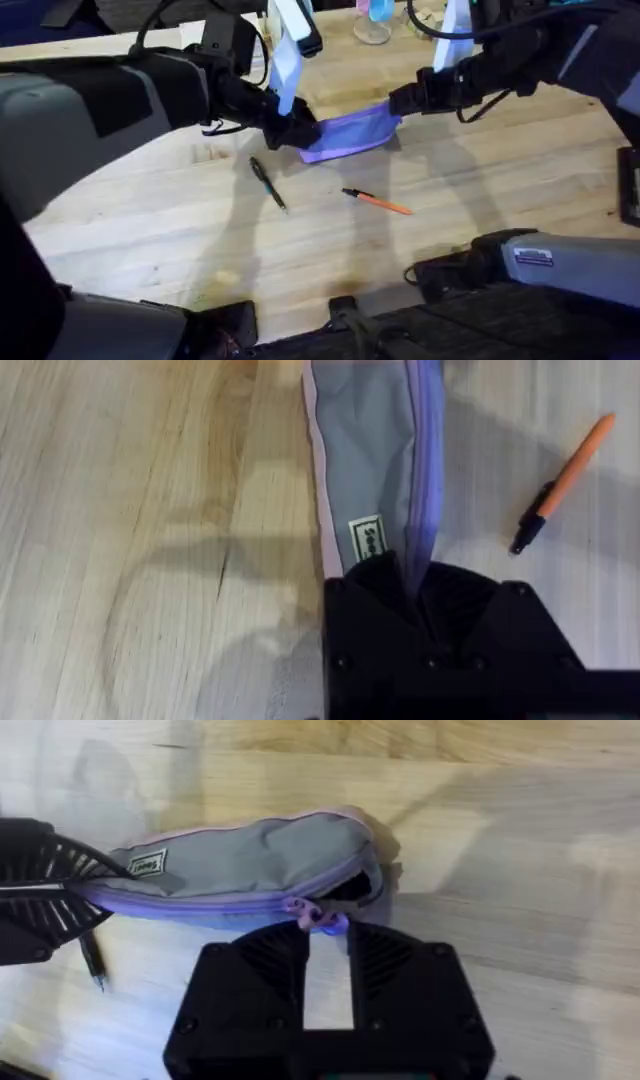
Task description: Unzip the bag, pick up the pens from the table one at a time and place them inside, then zip the bag closed.
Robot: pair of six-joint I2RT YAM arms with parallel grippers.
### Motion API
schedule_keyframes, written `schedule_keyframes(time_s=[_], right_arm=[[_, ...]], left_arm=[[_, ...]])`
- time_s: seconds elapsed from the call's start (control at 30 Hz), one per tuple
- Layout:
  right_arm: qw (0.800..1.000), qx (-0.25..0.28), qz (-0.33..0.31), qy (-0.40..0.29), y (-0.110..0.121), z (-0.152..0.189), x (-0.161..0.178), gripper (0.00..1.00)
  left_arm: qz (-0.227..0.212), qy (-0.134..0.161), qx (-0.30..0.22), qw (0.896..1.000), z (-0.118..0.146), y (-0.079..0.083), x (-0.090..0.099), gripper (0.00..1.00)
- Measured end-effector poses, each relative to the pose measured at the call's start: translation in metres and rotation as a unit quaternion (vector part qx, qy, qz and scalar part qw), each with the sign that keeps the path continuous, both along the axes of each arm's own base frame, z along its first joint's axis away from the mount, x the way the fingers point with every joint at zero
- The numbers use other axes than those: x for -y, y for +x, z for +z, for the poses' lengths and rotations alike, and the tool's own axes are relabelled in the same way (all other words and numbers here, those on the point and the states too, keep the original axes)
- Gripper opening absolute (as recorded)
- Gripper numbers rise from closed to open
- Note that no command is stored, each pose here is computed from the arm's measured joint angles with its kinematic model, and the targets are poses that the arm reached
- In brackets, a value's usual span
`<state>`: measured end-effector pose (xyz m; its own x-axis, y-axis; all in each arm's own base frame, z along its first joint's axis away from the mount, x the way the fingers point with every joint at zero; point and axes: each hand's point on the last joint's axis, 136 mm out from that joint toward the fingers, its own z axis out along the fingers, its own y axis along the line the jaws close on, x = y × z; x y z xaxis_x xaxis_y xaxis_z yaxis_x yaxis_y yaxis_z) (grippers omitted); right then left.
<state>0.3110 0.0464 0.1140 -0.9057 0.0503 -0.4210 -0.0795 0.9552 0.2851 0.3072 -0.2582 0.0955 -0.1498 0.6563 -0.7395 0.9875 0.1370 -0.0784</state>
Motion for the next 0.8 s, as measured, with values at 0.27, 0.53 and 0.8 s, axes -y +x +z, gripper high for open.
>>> schedule_keyframes(time_s=[0.27, 0.53, 0.8], right_arm=[[1.0, -0.009, 0.0, 0.0, 0.001, -0.006, 0.0, 0.041], [1.0, -0.01, 0.004, -0.002, 0.0, -0.006, 0.0, 0.034], [1.0, 0.007, 0.003, -0.002, -0.017, 0.016, 0.0, 0.034]], left_arm=[[0.0, 0.0, 0.0, 1.0, 0.0, 0.0, 0.0, 0.042], [0.0, 0.0, 0.0, 1.0, 0.0, 0.0, 0.0, 0.042], [0.0, 0.0, -0.001, 1.0, 0.0, 0.0, 0.0, 0.042]])
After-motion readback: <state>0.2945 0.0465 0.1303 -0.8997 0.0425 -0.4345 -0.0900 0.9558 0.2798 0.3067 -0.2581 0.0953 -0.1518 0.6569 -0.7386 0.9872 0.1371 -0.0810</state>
